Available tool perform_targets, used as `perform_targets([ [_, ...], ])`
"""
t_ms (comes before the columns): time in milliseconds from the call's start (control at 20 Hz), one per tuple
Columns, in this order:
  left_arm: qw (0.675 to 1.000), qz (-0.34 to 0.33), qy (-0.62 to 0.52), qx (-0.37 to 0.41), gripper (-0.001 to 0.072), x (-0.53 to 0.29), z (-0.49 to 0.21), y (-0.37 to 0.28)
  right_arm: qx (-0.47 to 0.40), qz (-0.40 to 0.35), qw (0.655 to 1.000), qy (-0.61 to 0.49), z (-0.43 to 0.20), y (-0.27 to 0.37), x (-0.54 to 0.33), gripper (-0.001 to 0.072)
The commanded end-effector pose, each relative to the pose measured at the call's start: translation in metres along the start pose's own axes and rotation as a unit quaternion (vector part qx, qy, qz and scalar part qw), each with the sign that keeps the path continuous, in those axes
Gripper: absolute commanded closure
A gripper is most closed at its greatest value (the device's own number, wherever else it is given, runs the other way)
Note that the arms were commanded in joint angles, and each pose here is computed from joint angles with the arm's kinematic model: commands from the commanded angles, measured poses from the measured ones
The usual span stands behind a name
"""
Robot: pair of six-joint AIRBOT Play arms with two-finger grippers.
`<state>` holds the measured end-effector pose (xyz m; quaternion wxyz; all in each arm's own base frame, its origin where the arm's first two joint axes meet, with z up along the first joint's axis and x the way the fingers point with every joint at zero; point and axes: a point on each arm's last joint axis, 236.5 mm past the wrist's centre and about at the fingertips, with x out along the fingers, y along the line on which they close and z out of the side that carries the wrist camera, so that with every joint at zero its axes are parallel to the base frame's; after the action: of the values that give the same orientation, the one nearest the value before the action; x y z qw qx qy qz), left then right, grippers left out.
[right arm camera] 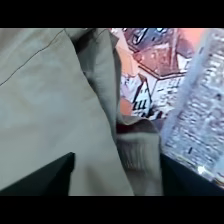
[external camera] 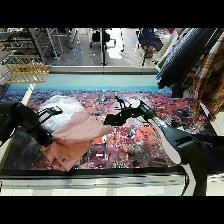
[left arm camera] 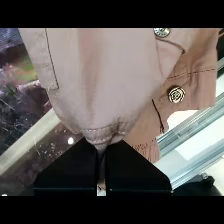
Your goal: Fold the clothes and pants, and hang the long-sleeved shirts on hangers.
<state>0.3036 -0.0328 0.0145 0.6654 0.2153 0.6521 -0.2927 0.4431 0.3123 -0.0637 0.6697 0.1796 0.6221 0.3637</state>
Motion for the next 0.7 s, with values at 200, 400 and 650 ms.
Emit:
perform_targets([
  [200, 1.000, 0.015, 0.003, -0.004, 0.0699, 0.012, 0.002, 0.021, -0.099, 0.055, 0.993, 0.043, 0.001, 0.064, -0.001, 0.0692],
  [400, 0.986, 0.047, -0.160, -0.009, 0.0700, -0.044, 0.078, 0.038, -0.147, -0.098, 0.980, -0.091, 0.063, 0.065, -0.131, 0.0692],
  [650, 0.937, -0.003, -0.338, 0.092, 0.0700, -0.149, 0.156, -0.021, -0.178, -0.162, 0.955, -0.175, 0.025, 0.101, -0.276, 0.0692],
])
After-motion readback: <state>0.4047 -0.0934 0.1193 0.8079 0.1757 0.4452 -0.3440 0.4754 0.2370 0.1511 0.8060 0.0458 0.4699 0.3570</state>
